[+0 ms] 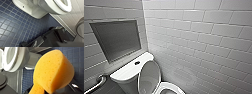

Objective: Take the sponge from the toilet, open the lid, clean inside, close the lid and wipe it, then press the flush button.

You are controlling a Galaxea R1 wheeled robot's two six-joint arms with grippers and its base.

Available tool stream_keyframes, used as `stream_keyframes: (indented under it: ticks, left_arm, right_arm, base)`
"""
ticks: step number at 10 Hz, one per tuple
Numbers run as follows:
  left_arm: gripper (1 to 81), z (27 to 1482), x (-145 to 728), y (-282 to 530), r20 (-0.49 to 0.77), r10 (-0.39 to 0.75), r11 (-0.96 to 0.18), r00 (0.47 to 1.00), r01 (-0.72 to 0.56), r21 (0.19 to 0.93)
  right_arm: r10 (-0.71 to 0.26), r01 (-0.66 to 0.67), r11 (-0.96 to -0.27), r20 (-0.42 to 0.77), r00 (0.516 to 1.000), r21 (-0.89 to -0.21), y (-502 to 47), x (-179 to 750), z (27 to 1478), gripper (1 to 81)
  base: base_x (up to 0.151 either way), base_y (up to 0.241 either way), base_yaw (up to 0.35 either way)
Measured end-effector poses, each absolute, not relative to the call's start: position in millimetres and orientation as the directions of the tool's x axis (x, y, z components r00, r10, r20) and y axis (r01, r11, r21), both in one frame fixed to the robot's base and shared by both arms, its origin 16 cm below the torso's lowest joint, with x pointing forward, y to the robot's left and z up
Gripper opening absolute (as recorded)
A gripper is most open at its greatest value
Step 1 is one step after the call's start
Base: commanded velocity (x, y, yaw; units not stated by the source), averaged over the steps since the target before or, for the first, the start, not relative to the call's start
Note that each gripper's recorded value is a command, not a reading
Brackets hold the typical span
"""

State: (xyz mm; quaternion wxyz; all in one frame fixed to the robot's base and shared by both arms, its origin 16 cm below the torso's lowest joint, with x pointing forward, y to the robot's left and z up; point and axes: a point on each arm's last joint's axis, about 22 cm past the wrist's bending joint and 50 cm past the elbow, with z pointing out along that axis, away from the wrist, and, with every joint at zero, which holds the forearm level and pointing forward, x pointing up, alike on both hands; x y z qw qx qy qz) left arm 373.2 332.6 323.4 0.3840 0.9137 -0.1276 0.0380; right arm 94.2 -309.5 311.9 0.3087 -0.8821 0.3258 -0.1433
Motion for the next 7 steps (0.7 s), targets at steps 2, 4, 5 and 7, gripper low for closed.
stream_keyframes:
  ticks: [2, 4, 5, 7]
  left_arm:
    - [81.1, 324, 343, 308, 0.133, -0.216, -0.626, 0.967, -0.241, 0.742]
    - [81.1, 321, 336, 321, 0.111, -0.210, -0.636, 0.971, -0.222, 0.739]
    - [81.1, 315, 332, 337, 0.092, -0.195, -0.659, 0.976, -0.200, 0.725]
    - [81.1, 307, 328, 353, 0.067, -0.173, -0.668, 0.983, -0.166, 0.725]
  right_arm:
    - [-0.661, -0.472, -0.589, 0.056, 0.748, -0.656, -304, 105, 317, 1.0]
    - [-0.660, -0.466, -0.593, 0.065, 0.748, -0.656, -310, 109, 320, 1.0]
    - [-0.660, -0.468, -0.593, 0.062, 0.749, -0.655, -309, 107, 320, 1.0]
    - [-0.661, -0.466, -0.587, 0.060, 0.748, -0.661, -306, 110, 321, 1.0]
  base:
    - [0.000, 0.000, 0.000]
    - [0.000, 0.000, 0.000]
    - [0.000, 0.000, 0.000]
    - [0.000, 0.000, 0.000]
